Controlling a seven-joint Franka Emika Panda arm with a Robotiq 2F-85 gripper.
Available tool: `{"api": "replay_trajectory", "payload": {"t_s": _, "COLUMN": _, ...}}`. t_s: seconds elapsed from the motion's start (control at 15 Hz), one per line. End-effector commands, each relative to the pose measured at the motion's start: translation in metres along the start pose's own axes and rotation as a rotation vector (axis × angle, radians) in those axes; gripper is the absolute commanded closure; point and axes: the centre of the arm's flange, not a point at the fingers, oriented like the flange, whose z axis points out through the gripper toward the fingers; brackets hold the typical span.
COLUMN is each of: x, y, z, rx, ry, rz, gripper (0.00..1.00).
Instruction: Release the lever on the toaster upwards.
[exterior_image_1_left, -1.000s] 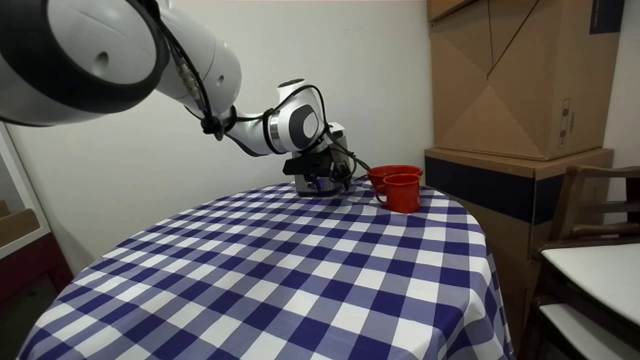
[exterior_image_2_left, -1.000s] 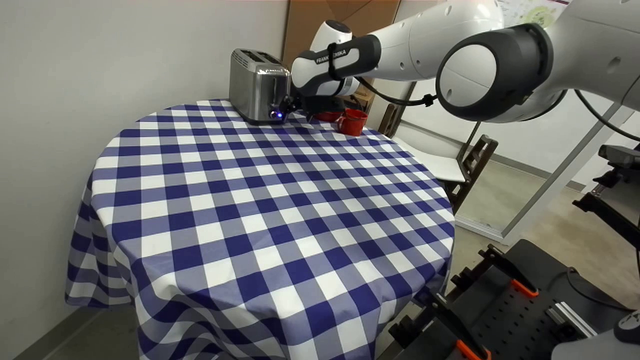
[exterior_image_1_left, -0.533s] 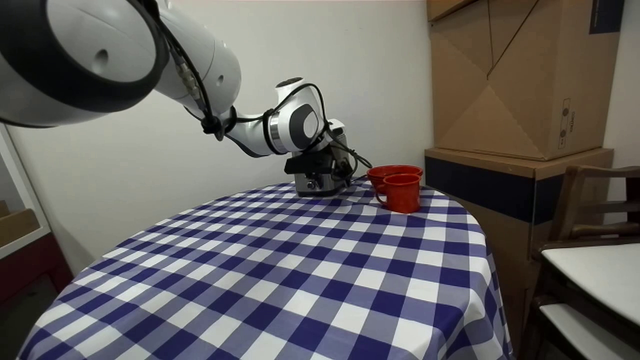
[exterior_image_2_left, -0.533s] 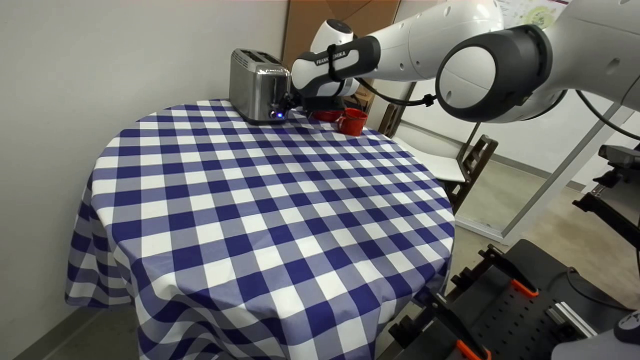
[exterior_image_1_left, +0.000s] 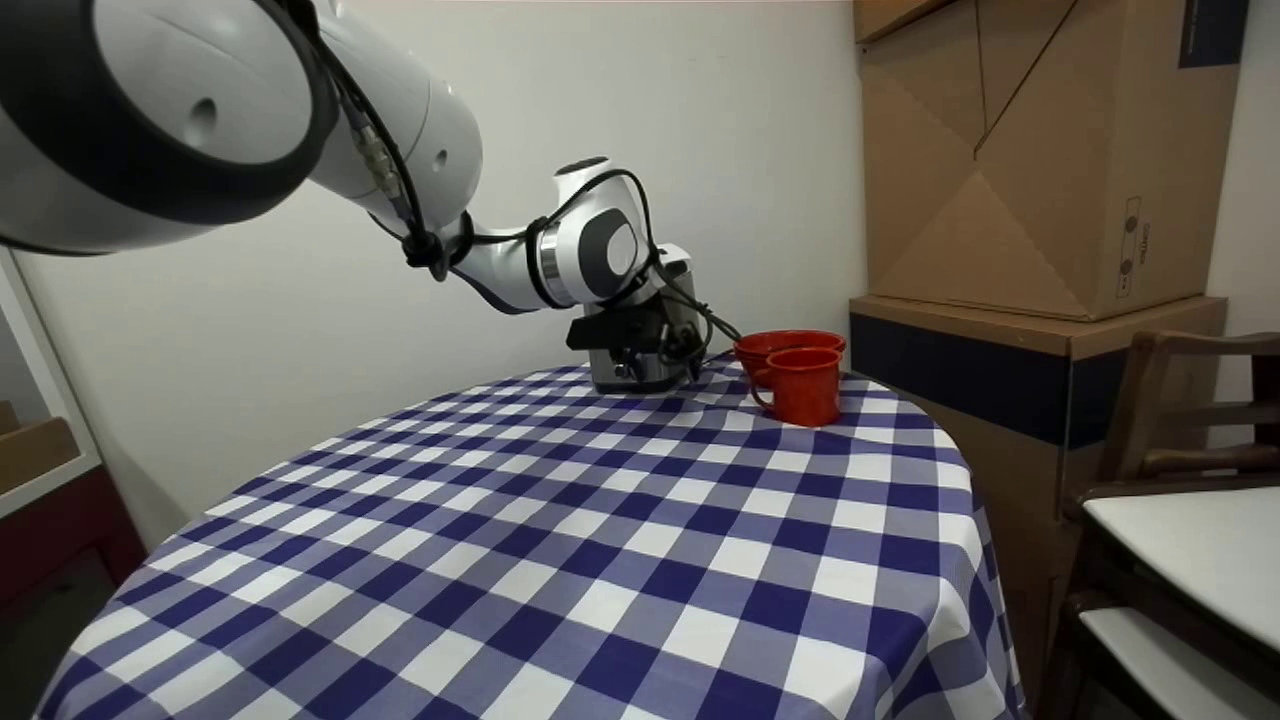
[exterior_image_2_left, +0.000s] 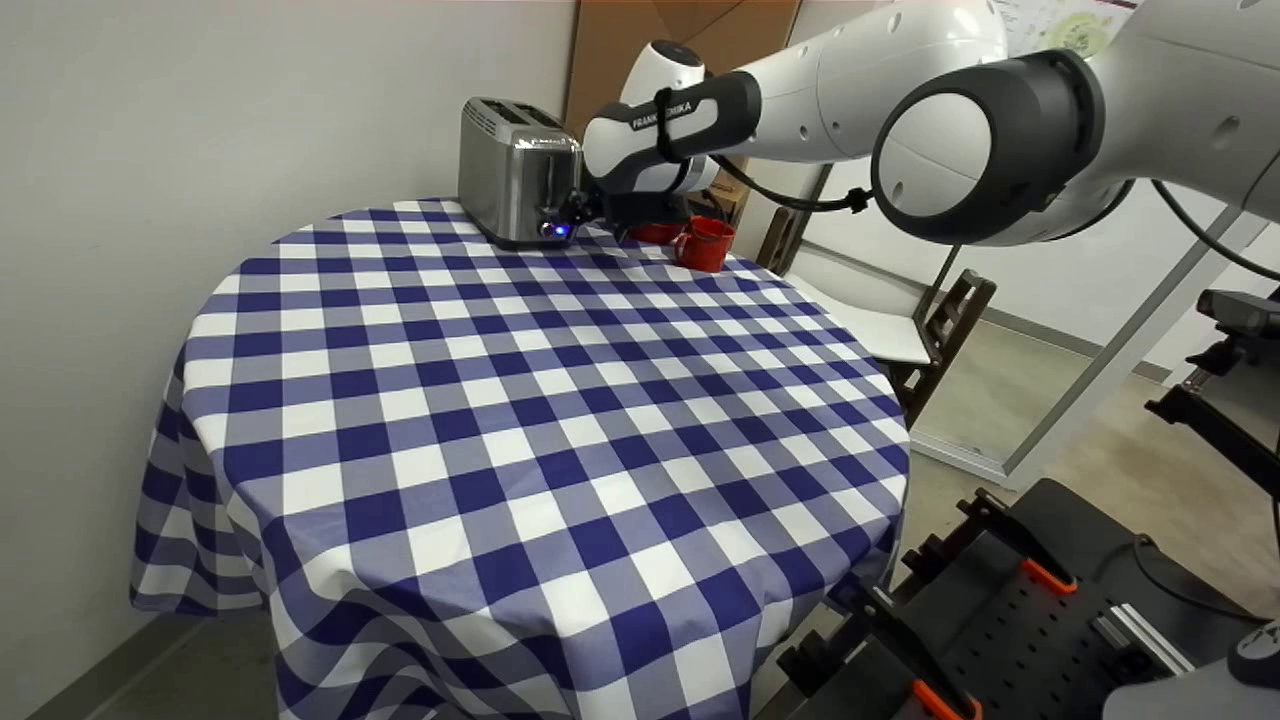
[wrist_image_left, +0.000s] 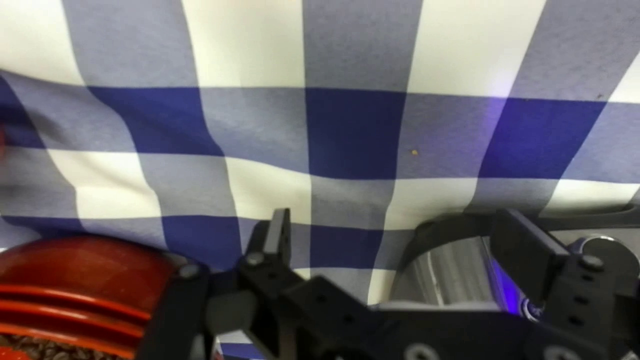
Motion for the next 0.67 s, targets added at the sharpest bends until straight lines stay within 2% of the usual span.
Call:
{"api": "replay_trajectory", "payload": {"t_s": 0.0, "x": 0.0347, "y": -0.0065, "z": 0.0263, "rx": 0.010, "ry": -0.028, "rz": 0.031, "gripper": 0.00}}
{"api": "replay_trajectory", "payload": {"t_s": 0.6, "x": 0.0358, "y": -0.0153, "z": 0.0262, "rx": 0.033, "ry": -0.017, "rz": 0.044, "gripper": 0.00}}
